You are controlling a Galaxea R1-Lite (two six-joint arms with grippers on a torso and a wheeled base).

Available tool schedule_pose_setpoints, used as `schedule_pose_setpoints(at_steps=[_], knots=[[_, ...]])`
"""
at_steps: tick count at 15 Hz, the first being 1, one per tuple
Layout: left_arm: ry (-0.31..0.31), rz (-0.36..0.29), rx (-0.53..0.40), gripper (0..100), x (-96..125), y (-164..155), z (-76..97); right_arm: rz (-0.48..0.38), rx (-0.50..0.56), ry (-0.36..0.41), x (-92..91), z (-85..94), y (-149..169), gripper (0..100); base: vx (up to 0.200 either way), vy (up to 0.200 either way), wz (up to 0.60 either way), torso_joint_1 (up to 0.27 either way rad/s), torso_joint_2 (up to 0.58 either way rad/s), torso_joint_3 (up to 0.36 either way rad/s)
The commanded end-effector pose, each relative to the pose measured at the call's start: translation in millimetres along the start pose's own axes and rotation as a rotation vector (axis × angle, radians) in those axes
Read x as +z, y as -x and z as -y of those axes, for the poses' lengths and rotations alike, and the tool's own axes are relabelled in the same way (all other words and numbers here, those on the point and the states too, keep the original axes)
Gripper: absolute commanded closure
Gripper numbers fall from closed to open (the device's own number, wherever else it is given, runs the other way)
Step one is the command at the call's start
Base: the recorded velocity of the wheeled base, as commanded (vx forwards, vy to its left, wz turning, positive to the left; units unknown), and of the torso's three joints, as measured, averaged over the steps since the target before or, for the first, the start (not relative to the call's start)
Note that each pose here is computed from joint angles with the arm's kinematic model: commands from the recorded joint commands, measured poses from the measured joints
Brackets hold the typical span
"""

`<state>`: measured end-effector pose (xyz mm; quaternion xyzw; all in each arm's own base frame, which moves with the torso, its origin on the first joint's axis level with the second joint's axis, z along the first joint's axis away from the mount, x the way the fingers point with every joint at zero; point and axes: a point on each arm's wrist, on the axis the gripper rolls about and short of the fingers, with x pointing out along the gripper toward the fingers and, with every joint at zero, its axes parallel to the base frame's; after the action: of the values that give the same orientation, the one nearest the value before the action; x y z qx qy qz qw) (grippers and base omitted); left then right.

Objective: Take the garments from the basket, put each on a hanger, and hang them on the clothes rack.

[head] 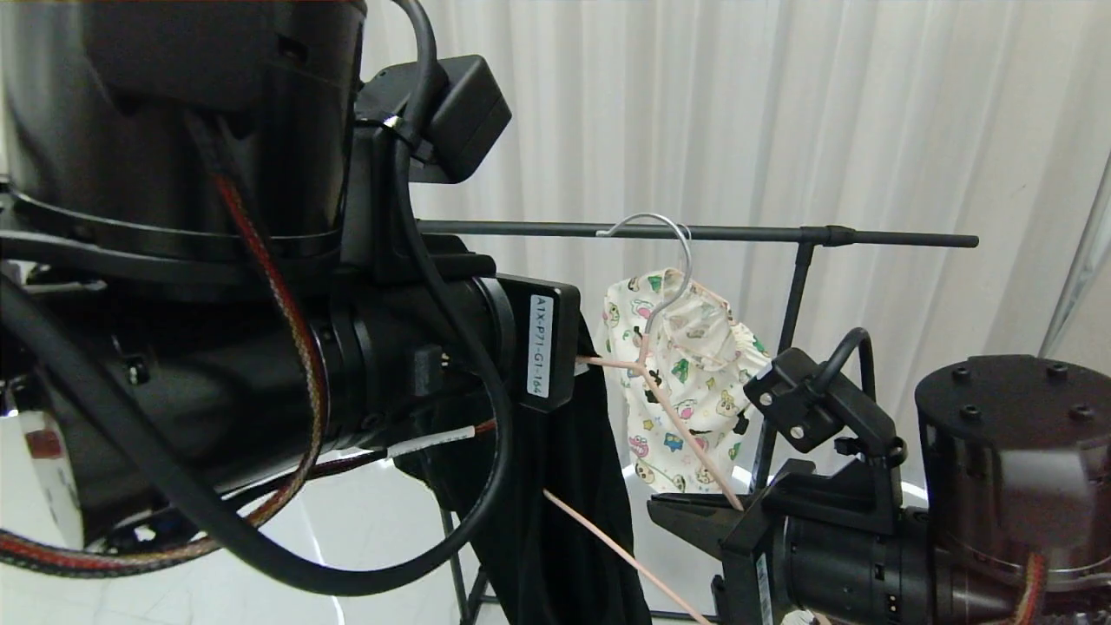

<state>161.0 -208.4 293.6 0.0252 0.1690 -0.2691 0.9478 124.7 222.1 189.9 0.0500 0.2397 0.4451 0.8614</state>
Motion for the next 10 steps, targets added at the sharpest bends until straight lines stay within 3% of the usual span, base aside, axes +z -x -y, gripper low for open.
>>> schedule_pose_setpoints(at_steps=[1, 5, 8, 9, 10], knots=[[-0.007, 0.004, -0.029, 100, 0, 4, 6.8, -0.003, -0.001, 0.000, 1.3, -0.7, -5, 100, 0.000, 0.000, 0.00, 0.000, 0.00, 0.000], [-0.025, 0.000, -0.082, 100, -3, 10, 20.1, -0.001, -0.001, 0.002, 1.3, -2.0, -6, 100, 0.000, 0.000, 0.00, 0.000, 0.00, 0.000], [-0.023, -0.004, -0.081, 100, -5, 10, 20.1, 0.035, -0.038, 0.001, 3.3, -1.2, -6, 100, 0.000, 0.000, 0.00, 0.000, 0.00, 0.000], [-0.020, 0.004, -0.081, 0, -3, 13, 18.4, 0.042, -0.054, -0.001, 3.3, -0.7, -6, 100, 0.000, 0.000, 0.00, 0.000, 0.00, 0.000], [-0.020, 0.008, -0.078, 0, -3, 14, 17.0, 0.050, -0.065, -0.002, 4.1, 0.1, -5, 100, 0.000, 0.000, 0.00, 0.000, 0.00, 0.000]])
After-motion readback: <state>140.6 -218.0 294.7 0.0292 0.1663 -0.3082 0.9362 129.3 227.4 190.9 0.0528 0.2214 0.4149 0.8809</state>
